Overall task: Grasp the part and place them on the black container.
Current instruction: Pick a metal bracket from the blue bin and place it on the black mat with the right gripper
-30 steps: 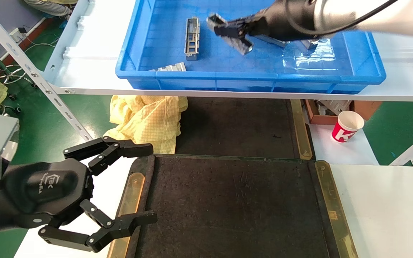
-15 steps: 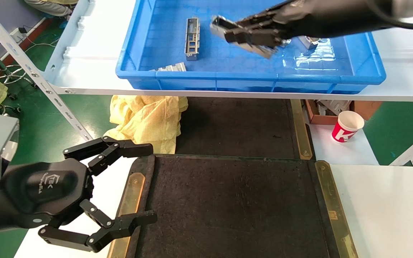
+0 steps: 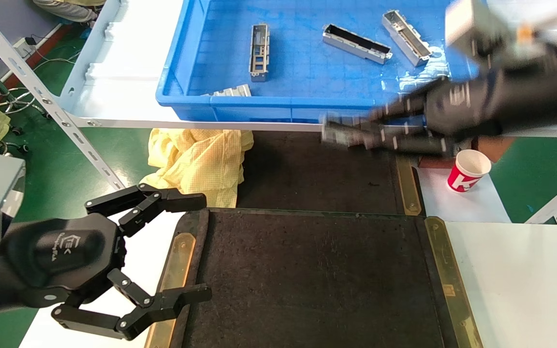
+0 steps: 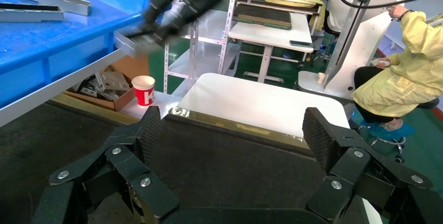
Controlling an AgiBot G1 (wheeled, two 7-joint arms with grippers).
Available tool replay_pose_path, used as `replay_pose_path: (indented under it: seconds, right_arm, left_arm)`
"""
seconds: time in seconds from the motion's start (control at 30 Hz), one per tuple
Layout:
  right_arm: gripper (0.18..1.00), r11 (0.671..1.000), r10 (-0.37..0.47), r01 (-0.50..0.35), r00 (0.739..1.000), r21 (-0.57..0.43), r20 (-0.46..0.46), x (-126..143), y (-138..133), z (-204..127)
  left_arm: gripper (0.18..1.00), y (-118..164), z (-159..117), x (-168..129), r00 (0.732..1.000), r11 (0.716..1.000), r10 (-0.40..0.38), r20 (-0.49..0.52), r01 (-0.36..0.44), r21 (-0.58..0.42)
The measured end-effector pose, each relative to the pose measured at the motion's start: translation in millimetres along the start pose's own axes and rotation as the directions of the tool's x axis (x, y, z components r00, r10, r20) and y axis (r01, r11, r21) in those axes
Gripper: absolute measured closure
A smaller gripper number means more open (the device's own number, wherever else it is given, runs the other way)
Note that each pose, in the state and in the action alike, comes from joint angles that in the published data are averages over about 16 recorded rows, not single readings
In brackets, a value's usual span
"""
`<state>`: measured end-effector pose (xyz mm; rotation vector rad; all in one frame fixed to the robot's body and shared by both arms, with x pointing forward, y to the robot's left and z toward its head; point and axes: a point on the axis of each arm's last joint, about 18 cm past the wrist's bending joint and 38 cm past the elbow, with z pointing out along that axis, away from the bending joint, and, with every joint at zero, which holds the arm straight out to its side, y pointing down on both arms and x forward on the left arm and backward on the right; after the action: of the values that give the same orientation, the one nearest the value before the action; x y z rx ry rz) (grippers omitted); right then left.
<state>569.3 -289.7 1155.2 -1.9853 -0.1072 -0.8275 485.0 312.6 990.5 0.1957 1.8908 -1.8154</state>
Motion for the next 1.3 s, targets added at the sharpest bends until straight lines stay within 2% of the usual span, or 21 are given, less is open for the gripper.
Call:
replay_pose_path:
  seconds: [0.2,0.4,0.67,0.97,1.3]
  right_arm:
    - [0.823,0.999,-0.032,0.032,0.996,0.004,0.085,-26.5,25.2,16.4]
    - [0.823,0.997,-0.082,0.08,0.988,0.021,0.133,-38.0,40.6,50.4]
    - [0.823,0.991,-0.136,0.133,0.977,0.033,0.163,-44.8,55.7,117.2]
    - [0.823,0.988,-0.153,0.151,0.97,0.024,0.19,-59.3,74.4,191.2]
    - [0.823,0.987,-0.159,0.163,0.968,-0.007,0.192,-72.3,95.7,245.6]
  left_arm:
    - [0.184,0.0,0.0,0.0,1.0,1.0,0.0,0.0,0.0,0.0]
    - [0.184,0.0,0.0,0.0,1.0,1.0,0.0,0.0,0.0,0.0]
    - [0.184,0.0,0.0,0.0,1.0,1.0,0.0,0.0,0.0,0.0]
    - [0.184,0.0,0.0,0.0,1.0,1.0,0.0,0.0,0.0,0.0]
    - [0.184,0.0,0.0,0.0,1.0,1.0,0.0,0.0,0.0,0.0]
